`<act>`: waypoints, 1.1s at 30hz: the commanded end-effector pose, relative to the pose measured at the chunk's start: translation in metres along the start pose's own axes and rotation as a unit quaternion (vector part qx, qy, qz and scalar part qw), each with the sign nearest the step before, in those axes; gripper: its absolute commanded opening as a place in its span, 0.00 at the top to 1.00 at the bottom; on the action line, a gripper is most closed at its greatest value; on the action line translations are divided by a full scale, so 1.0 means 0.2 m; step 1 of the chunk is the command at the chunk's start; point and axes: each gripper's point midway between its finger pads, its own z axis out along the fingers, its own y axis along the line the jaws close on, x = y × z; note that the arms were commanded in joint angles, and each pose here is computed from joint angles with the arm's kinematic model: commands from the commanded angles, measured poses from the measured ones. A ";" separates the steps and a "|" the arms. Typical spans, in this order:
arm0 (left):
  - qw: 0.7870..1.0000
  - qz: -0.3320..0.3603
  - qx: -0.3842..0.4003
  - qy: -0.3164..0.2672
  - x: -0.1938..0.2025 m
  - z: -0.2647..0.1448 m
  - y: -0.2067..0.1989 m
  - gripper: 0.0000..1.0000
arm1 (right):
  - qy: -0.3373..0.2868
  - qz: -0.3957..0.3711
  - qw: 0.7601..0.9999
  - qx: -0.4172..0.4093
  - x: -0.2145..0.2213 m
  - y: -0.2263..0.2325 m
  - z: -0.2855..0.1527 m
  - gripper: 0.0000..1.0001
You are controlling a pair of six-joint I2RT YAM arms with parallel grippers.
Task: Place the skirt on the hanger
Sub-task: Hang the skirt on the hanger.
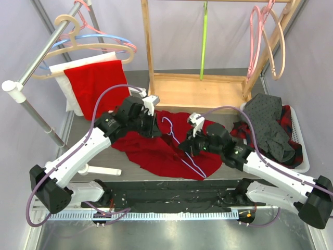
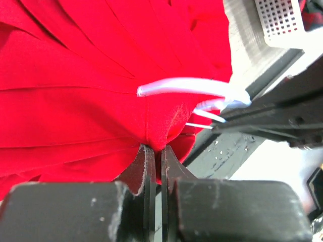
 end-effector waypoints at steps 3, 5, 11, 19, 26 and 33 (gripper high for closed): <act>0.998 0.036 0.053 -0.014 -0.03 -0.06 -0.10 0.50 | -0.205 0.013 0.979 -0.011 -0.30 0.04 -0.11 0.99; 0.998 0.042 0.052 -0.020 -0.03 -0.09 -0.10 0.34 | -0.226 0.014 0.974 -0.015 -0.32 0.04 -0.12 0.99; 0.996 0.061 -0.015 -0.070 -0.14 -0.19 -0.02 0.19 | -0.247 0.002 0.969 -0.033 -0.35 0.08 -0.15 0.99; 0.969 0.203 -0.035 -0.138 -0.32 -0.27 -0.01 0.12 | -0.270 -0.016 0.960 -0.070 -0.37 0.15 -0.22 0.99; 0.962 0.235 -0.033 -0.136 -0.35 -0.15 0.13 0.14 | -0.273 -0.016 0.960 -0.067 -0.36 0.15 -0.24 0.99; 0.974 0.181 -0.108 -0.085 -0.28 0.09 0.45 0.37 | -0.265 -0.013 0.962 -0.058 -0.35 0.13 -0.22 0.99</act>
